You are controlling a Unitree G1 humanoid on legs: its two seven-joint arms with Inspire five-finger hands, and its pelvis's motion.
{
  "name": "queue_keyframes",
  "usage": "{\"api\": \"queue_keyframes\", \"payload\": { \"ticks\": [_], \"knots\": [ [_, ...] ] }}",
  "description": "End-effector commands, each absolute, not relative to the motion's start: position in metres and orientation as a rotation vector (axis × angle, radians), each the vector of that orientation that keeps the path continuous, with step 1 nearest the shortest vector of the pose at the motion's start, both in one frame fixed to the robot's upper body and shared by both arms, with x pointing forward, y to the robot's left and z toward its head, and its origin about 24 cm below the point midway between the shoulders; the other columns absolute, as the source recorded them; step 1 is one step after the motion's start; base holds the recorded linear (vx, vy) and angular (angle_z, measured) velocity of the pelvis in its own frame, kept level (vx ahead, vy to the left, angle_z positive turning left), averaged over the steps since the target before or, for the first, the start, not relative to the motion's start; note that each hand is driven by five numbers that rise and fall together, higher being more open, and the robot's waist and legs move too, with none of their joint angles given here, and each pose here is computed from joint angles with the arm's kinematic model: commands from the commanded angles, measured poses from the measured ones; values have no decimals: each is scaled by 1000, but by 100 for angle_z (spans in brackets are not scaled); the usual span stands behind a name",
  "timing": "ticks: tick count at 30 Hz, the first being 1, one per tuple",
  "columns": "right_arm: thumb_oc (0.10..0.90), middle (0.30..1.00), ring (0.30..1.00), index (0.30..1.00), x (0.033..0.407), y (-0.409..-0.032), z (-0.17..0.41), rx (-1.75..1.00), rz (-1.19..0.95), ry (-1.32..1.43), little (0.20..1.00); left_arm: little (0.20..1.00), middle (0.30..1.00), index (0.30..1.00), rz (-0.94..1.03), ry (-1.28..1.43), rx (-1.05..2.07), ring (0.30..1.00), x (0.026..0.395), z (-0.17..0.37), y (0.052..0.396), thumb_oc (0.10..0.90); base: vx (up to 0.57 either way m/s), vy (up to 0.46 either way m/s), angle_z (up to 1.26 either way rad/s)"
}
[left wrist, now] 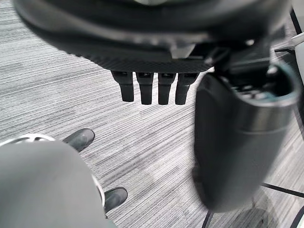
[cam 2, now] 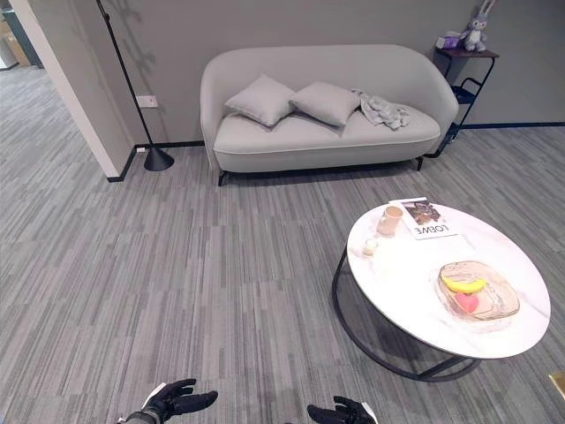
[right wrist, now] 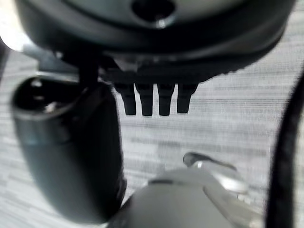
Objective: Hang the clothes on the sofa on the clothes rack.
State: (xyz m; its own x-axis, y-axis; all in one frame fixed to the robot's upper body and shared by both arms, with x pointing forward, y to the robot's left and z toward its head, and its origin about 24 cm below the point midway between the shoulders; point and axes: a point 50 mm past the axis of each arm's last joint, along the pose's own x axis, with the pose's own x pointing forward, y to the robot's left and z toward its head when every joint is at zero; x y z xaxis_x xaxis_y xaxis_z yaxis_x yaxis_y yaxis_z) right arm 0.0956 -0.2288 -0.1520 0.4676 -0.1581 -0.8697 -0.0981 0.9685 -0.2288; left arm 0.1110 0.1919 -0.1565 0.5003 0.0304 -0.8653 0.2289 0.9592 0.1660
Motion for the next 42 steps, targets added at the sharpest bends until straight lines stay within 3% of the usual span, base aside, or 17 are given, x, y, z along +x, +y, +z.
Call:
{"api": "queue_keyframes", "payload": {
  "ticks": [1,16,22,28,42],
  "knots": [
    [800,900,900,900,125,-228,-142,-280,-5,975,900,900,900,900,-107,941,306,900,139,-146,200,800,14,-4,9],
    [800,900,900,900,131,-232,-135,-289,-4,929,900,900,900,900,-30,867,266,900,157,-136,205,800,37,-42,8],
    [800,900,900,900,153,-231,-121,-330,11,825,900,900,900,900,28,784,131,900,175,-125,197,800,83,-82,-2],
    [800,900,900,900,152,-242,-112,-306,-48,785,900,900,900,900,65,711,14,900,189,-114,191,800,81,-152,-10],
    [800,900,900,900,139,-231,-129,-278,6,883,900,900,900,900,235,882,-63,900,139,-140,215,800,519,114,-26]
  ]
}}
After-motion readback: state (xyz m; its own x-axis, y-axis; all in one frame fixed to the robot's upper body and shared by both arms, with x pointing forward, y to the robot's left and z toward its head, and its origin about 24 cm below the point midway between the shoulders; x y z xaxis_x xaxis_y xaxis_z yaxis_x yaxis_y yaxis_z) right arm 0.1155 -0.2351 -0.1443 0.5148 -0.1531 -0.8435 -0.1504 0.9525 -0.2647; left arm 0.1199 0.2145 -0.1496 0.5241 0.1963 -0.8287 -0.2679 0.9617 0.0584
